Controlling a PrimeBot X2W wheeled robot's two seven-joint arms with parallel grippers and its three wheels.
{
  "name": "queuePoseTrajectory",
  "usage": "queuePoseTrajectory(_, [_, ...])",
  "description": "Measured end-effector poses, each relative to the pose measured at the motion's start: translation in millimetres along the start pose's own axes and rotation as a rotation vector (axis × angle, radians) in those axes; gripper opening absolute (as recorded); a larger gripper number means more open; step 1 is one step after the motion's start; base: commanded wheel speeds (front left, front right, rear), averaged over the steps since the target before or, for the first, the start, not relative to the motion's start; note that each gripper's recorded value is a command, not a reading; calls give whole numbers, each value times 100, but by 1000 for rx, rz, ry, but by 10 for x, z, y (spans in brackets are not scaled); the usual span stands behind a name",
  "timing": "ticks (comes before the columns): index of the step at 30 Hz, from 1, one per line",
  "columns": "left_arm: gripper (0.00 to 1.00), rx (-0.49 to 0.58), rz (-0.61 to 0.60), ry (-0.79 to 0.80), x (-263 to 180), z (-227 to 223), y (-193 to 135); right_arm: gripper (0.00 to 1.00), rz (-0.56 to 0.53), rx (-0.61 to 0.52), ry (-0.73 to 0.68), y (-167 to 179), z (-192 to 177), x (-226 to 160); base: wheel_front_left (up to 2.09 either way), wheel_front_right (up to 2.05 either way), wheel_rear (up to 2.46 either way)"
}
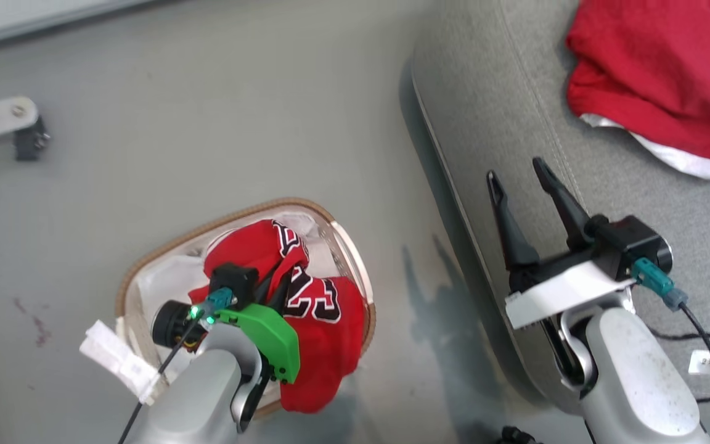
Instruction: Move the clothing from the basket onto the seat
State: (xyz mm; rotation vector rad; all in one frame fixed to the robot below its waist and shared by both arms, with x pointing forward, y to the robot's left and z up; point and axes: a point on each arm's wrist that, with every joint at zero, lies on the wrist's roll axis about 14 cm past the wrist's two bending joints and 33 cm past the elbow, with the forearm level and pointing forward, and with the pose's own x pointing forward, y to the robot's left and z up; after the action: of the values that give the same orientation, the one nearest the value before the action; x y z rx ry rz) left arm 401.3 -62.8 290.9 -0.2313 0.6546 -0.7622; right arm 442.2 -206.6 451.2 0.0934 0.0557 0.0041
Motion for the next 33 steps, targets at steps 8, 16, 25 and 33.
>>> queuePoseTrajectory(8, [0, 27, 54, -229, -389, 668, -105, 100, 18, 28, -17, 134, 106, -303, 0, 0, 0])
queuePoseTrajectory(16, [0, 60, 87, -454, -813, 1304, -235, 100, 60, 43, -39, 311, 202, -541, 0, 0, 0])
queuePoseTrajectory(25, [0, 151, 78, -715, -1329, 2070, -523, 100, 92, 52, -61, 444, 268, -802, 0, 0, 0])
queuePoseTrajectory(33, [0, 220, 57, -858, -1666, 2457, -752, 100, 154, 46, -53, 658, 228, -953, 0, 0, 0])
